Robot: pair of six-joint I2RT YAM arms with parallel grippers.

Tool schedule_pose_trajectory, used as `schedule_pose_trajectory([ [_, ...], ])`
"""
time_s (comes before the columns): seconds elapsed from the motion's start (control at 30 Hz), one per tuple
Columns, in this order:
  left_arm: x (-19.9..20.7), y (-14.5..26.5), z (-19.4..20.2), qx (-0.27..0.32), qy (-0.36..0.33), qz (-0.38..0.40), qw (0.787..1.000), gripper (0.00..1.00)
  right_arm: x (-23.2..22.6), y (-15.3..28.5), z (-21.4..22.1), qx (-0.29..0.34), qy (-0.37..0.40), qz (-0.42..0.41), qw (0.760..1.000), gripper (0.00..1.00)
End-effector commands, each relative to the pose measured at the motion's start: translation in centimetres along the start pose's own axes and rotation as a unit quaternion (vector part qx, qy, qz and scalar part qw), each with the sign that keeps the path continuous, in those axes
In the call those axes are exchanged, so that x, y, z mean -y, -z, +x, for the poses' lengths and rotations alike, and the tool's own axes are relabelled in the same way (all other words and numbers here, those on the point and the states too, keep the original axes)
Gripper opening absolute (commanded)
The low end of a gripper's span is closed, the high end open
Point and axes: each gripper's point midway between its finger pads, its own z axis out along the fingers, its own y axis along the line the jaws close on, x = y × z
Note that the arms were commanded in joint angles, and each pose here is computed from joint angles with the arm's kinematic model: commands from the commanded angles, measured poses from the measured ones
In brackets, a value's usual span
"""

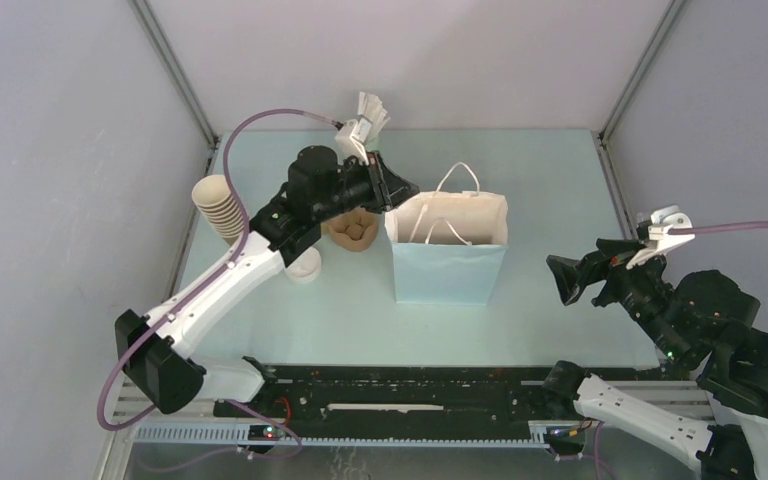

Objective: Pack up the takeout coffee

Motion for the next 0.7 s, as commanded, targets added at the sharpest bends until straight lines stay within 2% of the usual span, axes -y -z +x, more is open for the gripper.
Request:
schedule_pose_trajectory([
  [0.0, -0.2, 1.1, -0.2, 0.0, -0.038, -0.017, 0.999, 0.31, -0.4, -0.5, -0.5, 0.007, -0.013, 0.0, 1.0, 1.0],
  [0.03, 0.0, 1.6, -0.5, 0.002, -0.046, -0.017, 0.999, 0.38, -0.4, -0.5, -0.6, 0.008, -0.012, 0.001, 1.0, 1.0],
  [0.1, 0.3, 2.6, -1.1, 0.008, -0.062, -0.023, 0.998, 0.47, -0.4, -0.6, -0.7, 0.008, -0.01, 0.002, 1.0, 1.0],
  [0.47, 4.2, 11.7, -6.6, 0.087, -0.146, -0.043, 0.984, 0.85, 0.4, -0.2, -2.4, 0.037, -0.029, 0.022, 0.999, 1.0],
  [0.67, 5.8, 20.0, -11.7, 0.184, -0.207, -0.105, 0.955, 0.96, 1.6, 1.8, -5.6, 0.081, -0.044, 0.032, 0.995, 1.0],
])
